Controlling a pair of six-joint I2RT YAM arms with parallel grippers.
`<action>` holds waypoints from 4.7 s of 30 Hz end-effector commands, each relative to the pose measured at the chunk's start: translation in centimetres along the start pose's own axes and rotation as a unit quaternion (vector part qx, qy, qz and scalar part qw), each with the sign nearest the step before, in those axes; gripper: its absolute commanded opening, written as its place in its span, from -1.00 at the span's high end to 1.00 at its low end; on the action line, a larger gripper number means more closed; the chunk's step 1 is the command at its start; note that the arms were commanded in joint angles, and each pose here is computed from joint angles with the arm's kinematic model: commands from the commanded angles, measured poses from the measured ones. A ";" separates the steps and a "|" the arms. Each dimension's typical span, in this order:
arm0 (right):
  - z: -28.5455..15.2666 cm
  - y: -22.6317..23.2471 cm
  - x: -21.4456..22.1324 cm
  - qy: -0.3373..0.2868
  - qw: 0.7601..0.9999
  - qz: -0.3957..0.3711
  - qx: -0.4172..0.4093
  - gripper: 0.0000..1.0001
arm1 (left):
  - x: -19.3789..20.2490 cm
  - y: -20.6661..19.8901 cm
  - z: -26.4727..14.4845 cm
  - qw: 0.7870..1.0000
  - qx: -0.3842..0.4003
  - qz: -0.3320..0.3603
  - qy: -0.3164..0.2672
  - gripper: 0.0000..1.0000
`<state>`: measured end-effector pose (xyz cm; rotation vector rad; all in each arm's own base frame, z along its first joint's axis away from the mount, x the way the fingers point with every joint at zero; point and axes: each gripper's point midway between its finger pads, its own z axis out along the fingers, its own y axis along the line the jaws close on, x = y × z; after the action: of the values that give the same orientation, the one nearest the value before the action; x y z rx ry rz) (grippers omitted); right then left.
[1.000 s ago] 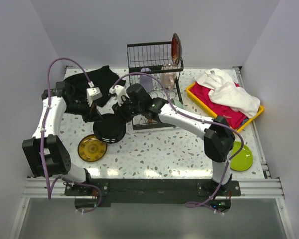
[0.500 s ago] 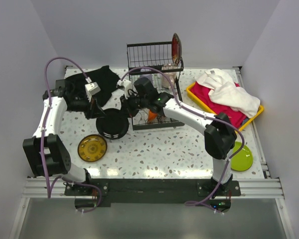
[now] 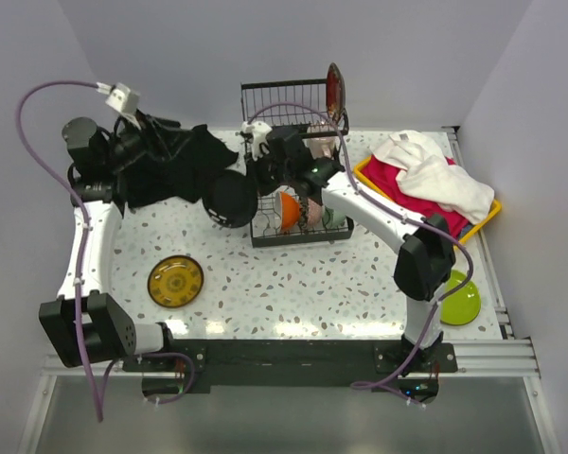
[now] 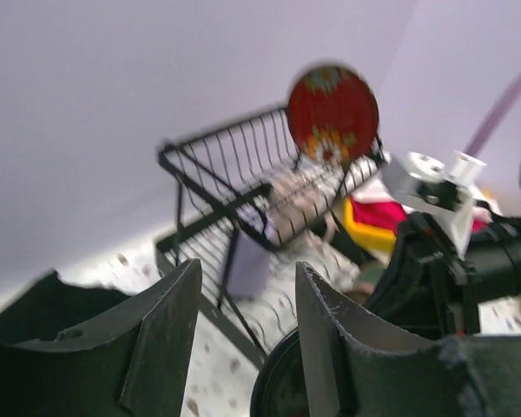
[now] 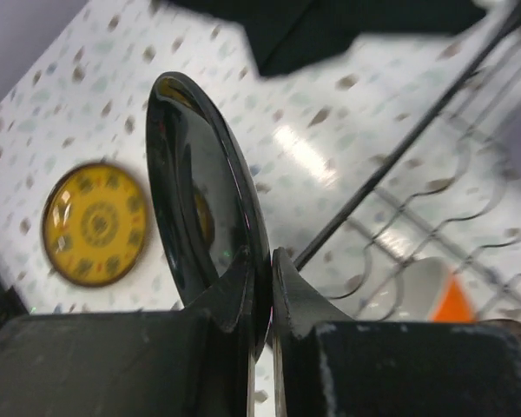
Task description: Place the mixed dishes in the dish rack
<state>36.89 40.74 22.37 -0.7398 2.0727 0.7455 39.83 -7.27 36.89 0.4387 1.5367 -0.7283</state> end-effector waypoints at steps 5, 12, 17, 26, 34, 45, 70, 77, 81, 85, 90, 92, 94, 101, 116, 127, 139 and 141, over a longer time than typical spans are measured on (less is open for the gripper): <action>-15.0 -3.9 -20.0 -0.309 0.925 -0.023 0.219 1.00 | -3.2 7.7 -1.0 0.971 -0.184 -0.074 -0.132 0.77; -21.6 -8.6 -24.0 -0.389 0.829 -0.038 0.401 1.00 | 3.1 8.8 -0.1 0.969 -0.198 -0.121 -0.085 1.00; -23.0 -11.8 -24.1 -0.354 0.790 -0.041 0.498 1.00 | 4.9 7.6 -0.1 0.973 -0.179 -0.133 -0.065 1.00; -21.2 -17.3 -22.3 -0.269 0.789 -0.052 0.549 1.00 | 6.9 6.9 -0.1 0.973 -0.162 -0.162 -0.040 1.00; -20.8 -19.4 -20.8 -0.230 0.783 -0.066 0.574 1.00 | 7.8 7.1 0.0 0.972 -0.162 -0.168 -0.032 1.00; -18.9 -21.1 -18.0 -0.170 0.778 -0.077 0.599 1.00 | 8.4 7.4 -0.2 0.971 -0.169 -0.168 -0.028 1.00; -15.0 -24.4 -14.2 -0.116 0.769 -0.059 0.626 1.00 | 9.5 8.1 -0.6 0.968 -0.184 -0.168 -0.017 1.00; -13.9 -25.5 -13.5 -0.111 0.763 -0.051 0.635 1.00 | 9.6 8.3 -0.8 0.968 -0.188 -0.166 -0.016 1.00; -13.1 -25.9 -13.2 -0.110 0.763 -0.048 0.635 1.00 | 9.7 8.3 -0.8 0.968 -0.189 -0.166 -0.015 1.00; -13.0 -26.3 -13.4 -0.118 0.760 -0.045 0.638 0.68 | 9.8 8.3 -0.9 0.968 -0.190 -0.164 -0.013 0.99; -14.4 -24.5 -15.8 -0.151 0.775 -0.048 0.612 -0.13 | 9.6 8.1 -0.9 0.969 -0.188 -0.161 -0.014 0.91; -14.5 -23.1 -16.5 -0.164 0.784 -0.055 0.596 -0.18 | 9.4 8.0 -0.9 0.970 -0.186 -0.159 -0.015 0.84; -15.9 -21.6 -17.5 -0.177 0.788 -0.059 0.586 -0.22 | 8.9 7.8 -0.9 0.972 -0.181 -0.152 -0.018 0.61; -18.4 -16.6 -19.3 -0.207 0.798 -0.063 0.562 -0.42 | 8.6 7.7 -1.0 0.975 -0.180 -0.127 0.003 0.14; -15.8 -7.6 -10.8 -0.084 0.957 -0.104 0.258 -0.77 | 21.2 8.7 -9.8 0.948 -0.069 -0.059 0.304 -0.07; -12.1 3.8 4.9 0.093 0.986 -0.051 -0.129 -0.97 | 30.3 6.0 -18.5 0.857 0.051 -0.101 0.504 -0.15; -10.8 2.4 6.1 0.107 0.988 -0.051 -0.099 -0.97 | 34.4 6.6 -19.7 0.827 0.082 -0.109 0.545 -0.09; -10.4 2.4 5.7 0.101 0.989 -0.049 -0.098 -0.97 | 35.1 6.5 -19.9 0.822 0.084 -0.103 0.554 0.02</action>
<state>26.54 32.65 22.13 -1.0824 2.2022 0.8375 26.35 5.29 2.48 0.8212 2.6378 -0.8498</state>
